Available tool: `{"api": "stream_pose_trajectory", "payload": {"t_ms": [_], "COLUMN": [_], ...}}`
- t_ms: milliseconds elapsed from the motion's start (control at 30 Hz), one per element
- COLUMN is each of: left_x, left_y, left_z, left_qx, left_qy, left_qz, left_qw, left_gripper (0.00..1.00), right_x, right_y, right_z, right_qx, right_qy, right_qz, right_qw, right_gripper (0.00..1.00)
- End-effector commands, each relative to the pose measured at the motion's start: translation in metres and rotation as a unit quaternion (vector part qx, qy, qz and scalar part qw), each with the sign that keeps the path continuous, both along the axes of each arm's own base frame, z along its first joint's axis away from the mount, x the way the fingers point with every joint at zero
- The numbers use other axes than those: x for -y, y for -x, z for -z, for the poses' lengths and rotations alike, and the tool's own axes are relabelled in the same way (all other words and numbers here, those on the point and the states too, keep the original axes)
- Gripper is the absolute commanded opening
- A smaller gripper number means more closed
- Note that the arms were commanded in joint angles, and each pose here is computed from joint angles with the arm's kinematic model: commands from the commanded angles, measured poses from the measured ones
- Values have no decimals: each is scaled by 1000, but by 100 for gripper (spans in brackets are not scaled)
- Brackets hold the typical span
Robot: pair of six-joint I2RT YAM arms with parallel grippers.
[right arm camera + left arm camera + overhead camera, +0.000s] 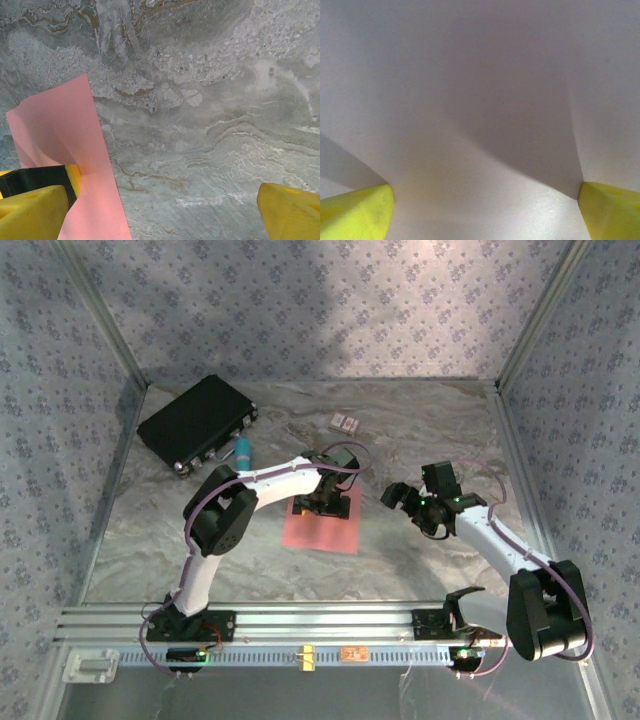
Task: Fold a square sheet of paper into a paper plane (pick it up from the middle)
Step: First fold the square sheet of paper in half at the center of the table.
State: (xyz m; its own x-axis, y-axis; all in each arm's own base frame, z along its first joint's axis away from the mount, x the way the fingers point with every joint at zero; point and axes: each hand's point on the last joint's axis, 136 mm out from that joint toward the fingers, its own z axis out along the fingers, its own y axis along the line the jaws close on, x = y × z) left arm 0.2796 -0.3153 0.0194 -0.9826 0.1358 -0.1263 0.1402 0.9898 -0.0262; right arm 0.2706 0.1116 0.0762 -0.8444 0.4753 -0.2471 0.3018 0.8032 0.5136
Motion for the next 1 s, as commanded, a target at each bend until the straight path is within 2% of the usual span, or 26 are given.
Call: {"api": "stream_pose_trajectory", "payload": {"t_ms": [0, 133, 233, 400, 567, 767, 967], "left_x": [-8, -7, -7, -2, 2, 2, 2], "left_y": [18, 15, 12, 8, 4, -4, -15], "left_z": [30, 24, 19, 9, -1, -19, -41], "left_qx": [-40, -31, -19, -3, 15, 44, 60], "left_qy": [-19, -16, -16, 4, 24, 36, 101], "left_qz": [11, 15, 15, 15, 17, 9, -20], "left_qw": [999, 999, 1000, 1000, 999, 998, 993], "left_gripper": [94, 92, 86, 74, 56, 45, 39], "right_x": [-1, -3, -3, 5, 12, 28, 38], "right_y": [2, 1, -1, -4, -7, -7, -7], "right_z": [-1, -4, -11, -25, -35, -39, -49], "right_qx": [-1, 10, 28, 68, 96, 99, 130], "right_qy": [2, -2, -1, 29, 46, 75, 77], "right_qz": [-5, -11, -8, 7, 14, 41, 68], "right_qw": [1000, 1000, 1000, 997, 994, 991, 986], "right_gripper": [99, 99, 99, 99, 99, 99, 99]}}
